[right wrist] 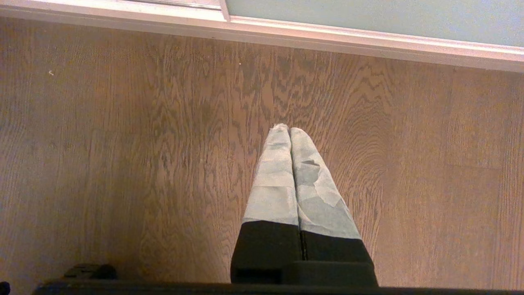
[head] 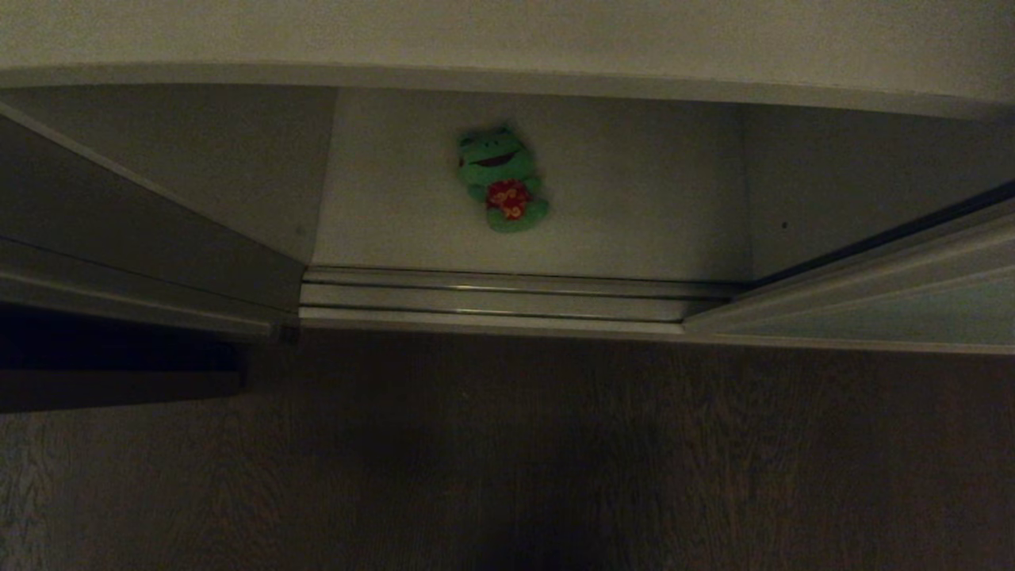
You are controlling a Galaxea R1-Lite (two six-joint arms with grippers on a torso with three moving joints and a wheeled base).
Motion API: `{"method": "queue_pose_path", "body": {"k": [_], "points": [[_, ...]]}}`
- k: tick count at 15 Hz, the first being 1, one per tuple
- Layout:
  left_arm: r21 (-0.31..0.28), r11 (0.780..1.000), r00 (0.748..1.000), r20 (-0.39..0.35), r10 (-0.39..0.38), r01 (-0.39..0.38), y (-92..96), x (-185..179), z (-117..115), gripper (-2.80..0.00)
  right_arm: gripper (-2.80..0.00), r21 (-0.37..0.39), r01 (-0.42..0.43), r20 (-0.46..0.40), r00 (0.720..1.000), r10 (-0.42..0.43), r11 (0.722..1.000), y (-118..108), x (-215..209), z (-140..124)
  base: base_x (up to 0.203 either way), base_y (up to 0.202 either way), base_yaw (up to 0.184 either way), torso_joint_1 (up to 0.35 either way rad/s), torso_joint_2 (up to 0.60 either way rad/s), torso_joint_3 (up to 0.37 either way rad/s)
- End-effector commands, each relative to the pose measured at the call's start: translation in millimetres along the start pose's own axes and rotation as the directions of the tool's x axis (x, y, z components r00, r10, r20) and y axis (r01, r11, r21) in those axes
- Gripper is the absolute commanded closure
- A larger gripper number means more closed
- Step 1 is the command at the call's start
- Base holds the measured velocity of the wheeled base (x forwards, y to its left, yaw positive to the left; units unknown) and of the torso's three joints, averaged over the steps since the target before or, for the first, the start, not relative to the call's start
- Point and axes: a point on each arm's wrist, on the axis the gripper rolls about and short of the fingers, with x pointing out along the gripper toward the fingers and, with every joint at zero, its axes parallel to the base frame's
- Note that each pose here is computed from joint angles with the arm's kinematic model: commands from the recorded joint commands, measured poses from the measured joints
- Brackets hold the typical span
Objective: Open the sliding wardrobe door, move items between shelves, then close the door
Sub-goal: Place the green doll on the higher shelf
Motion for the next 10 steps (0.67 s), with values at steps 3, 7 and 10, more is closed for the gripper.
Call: {"method": "queue_pose_path", "body": {"k": [3, 7, 10], "points": [[-0.133, 0.985, 0.921, -0.357, -0.154, 0.113, 15.6, 81, 27, 0.00, 0.00, 0.000, 0.000, 0.002, 1.000, 0.000, 1.000, 0, 0, 0, 0.000, 0.000, 0.000, 0.000, 0.00, 0.000], [-0.203, 0.958, 0.864, -0.424, -0.271, 0.200, 24.8, 162, 52, 0.00, 0.00, 0.000, 0.000, 0.003, 1.000, 0.000, 1.000, 0, 0, 0, 0.000, 0.000, 0.000, 0.000, 0.00, 0.000], [-0.232, 0.943, 0.845, -0.429, -0.319, 0.238, 25.4, 225, 69, 0.00, 0.00, 0.000, 0.000, 0.003, 1.000, 0.000, 1.000, 0, 0, 0, 0.000, 0.000, 0.000, 0.000, 0.00, 0.000]]}}
